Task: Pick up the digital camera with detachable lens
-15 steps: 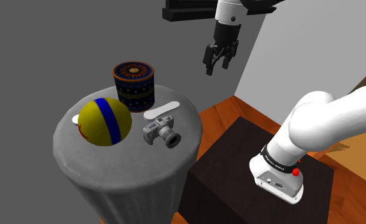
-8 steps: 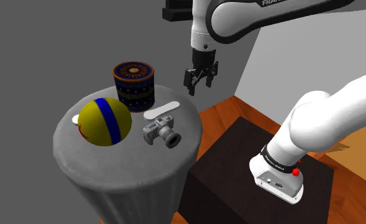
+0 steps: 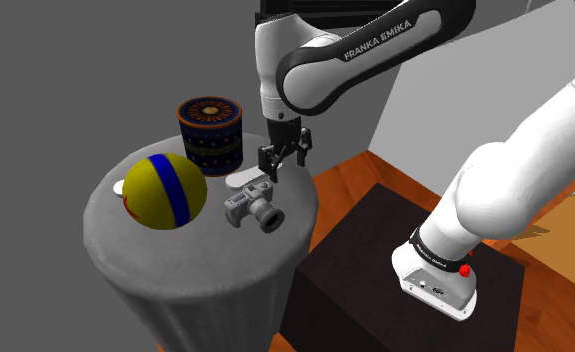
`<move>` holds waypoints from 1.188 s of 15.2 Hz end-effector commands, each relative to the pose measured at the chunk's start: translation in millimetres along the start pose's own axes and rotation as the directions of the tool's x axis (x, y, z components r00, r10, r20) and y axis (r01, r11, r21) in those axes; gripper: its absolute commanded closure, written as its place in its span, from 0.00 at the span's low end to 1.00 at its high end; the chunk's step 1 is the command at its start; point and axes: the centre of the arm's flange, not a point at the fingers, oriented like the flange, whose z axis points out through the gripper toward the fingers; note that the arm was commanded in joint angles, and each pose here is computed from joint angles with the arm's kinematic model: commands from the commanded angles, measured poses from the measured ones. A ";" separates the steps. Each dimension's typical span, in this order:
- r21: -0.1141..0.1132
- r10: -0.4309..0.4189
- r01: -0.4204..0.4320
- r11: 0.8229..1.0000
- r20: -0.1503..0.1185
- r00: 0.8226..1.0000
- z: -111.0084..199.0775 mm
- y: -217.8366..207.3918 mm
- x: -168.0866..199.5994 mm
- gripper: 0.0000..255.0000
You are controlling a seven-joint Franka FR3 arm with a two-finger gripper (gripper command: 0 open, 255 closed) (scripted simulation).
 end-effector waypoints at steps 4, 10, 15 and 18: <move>-0.020 0.003 -0.002 1.000 0.047 0.999 52.8 -44.7 16.9 0.00; -0.033 0.005 -0.003 0.999 0.076 0.997 94.6 -72.7 29.3 0.00; -0.033 0.005 -0.003 0.999 0.076 0.997 123.5 -74.9 34.1 0.00; -0.033 0.005 -0.002 0.999 0.076 0.997 123.8 -75.1 34.3 1.00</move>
